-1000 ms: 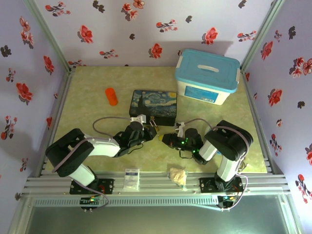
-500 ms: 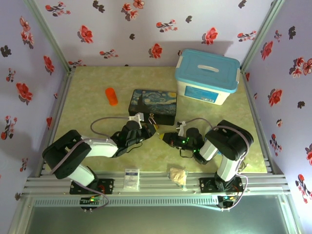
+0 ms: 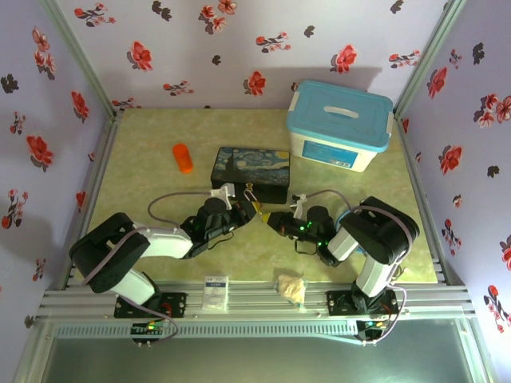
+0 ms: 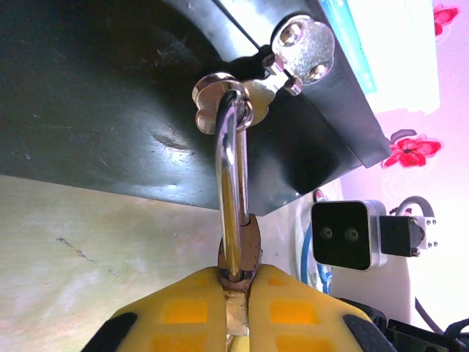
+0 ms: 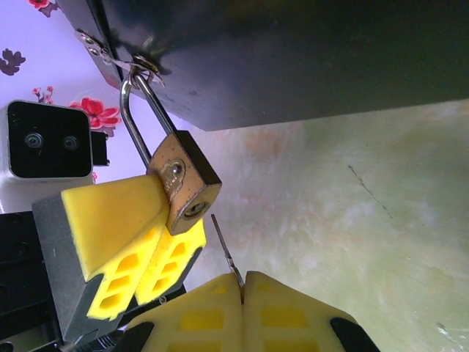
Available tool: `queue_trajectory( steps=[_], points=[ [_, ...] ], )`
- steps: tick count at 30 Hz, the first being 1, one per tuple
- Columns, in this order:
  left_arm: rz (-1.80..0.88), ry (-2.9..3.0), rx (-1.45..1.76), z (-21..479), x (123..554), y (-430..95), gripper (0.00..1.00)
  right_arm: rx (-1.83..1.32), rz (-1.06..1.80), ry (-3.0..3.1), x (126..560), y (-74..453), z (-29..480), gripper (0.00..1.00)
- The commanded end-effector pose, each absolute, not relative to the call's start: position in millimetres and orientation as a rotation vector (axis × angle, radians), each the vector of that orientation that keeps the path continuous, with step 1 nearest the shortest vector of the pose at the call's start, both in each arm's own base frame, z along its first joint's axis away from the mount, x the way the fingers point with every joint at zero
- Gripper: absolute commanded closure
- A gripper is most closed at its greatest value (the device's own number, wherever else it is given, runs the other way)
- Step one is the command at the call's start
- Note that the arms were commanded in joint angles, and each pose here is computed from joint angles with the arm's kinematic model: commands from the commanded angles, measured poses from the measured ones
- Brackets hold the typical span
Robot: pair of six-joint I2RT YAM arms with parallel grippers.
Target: Unlock the padlock with the key
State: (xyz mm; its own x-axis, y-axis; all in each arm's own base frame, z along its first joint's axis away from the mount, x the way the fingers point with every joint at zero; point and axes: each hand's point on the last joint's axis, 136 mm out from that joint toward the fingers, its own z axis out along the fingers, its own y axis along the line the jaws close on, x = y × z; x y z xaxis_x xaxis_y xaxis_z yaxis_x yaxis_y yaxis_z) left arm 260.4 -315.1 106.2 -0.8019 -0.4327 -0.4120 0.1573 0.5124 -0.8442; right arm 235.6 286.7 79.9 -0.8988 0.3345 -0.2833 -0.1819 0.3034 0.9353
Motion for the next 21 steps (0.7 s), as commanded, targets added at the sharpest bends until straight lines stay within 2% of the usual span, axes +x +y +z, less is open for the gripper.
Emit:
queue_trajectory(
  steps=[1, 21],
  points=[
    [-1.384, 2.052, -0.196, 134.2, 264.0, -323.0, 1.00, 0.095, 1.669, 2.040, 243.3, 290.0, 108.6, 1.00],
    [-1.381, 2.029, -0.216, 135.8, 270.1, -321.4, 1.00, 0.111, 1.625, 2.080, 237.0, 281.4, 93.5, 1.00]
  ],
)
